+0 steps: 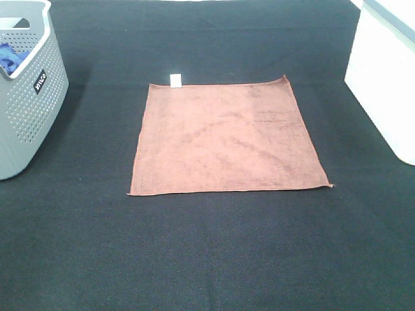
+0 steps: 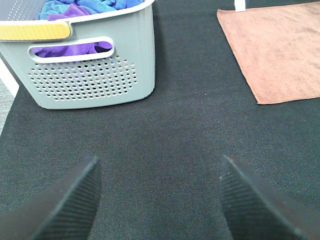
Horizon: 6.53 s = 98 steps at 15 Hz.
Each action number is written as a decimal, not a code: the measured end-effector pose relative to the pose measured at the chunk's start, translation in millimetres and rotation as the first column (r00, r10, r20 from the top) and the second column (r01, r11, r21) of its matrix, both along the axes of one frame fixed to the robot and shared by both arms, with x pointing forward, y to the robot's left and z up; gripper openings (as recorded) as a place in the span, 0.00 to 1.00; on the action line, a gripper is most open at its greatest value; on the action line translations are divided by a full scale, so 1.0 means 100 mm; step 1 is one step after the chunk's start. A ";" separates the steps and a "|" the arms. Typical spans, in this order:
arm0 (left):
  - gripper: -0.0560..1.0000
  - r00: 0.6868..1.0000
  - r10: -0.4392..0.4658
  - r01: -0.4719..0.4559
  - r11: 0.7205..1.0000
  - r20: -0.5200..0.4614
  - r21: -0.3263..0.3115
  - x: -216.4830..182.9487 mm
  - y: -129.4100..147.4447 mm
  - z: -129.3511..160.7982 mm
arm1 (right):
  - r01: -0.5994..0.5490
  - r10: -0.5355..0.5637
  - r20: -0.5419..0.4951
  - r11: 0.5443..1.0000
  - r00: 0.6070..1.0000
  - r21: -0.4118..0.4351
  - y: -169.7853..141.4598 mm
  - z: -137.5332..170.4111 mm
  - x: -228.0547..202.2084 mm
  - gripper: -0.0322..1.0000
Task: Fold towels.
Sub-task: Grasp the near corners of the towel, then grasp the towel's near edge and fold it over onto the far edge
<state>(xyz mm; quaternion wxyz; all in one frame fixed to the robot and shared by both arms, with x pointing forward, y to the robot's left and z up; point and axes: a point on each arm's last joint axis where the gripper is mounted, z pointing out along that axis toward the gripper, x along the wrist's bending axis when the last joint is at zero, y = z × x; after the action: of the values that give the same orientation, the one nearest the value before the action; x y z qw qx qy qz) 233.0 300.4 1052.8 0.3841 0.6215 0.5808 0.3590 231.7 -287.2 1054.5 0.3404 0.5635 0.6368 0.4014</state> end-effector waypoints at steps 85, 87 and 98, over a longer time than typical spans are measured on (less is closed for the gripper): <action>0.05 0.550 -0.371 0.019 0.901 -0.748 -0.433 3.23 -1.35 -1.57 | 0.071 0.248 -0.846 0.946 0.471 0.316 0.45 -1.48 3.58 0.03; 0.05 0.535 -0.369 0.009 0.902 -0.760 -0.432 3.12 -1.33 -1.57 | 0.077 0.247 -0.857 0.946 0.453 0.314 0.45 -1.49 3.46 0.03; 0.05 0.733 -0.323 0.029 0.894 -0.599 -0.447 2.95 -1.22 -1.18 | 0.013 0.287 -0.722 0.925 0.629 0.379 0.50 -1.23 3.32 0.03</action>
<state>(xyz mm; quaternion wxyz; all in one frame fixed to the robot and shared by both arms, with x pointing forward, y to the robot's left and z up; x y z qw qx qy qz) 528.1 178.2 934.6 0.3083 0.6667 0.6766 -0.0515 563.4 -236.8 931.2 -0.0990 0.6795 0.6805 0.2557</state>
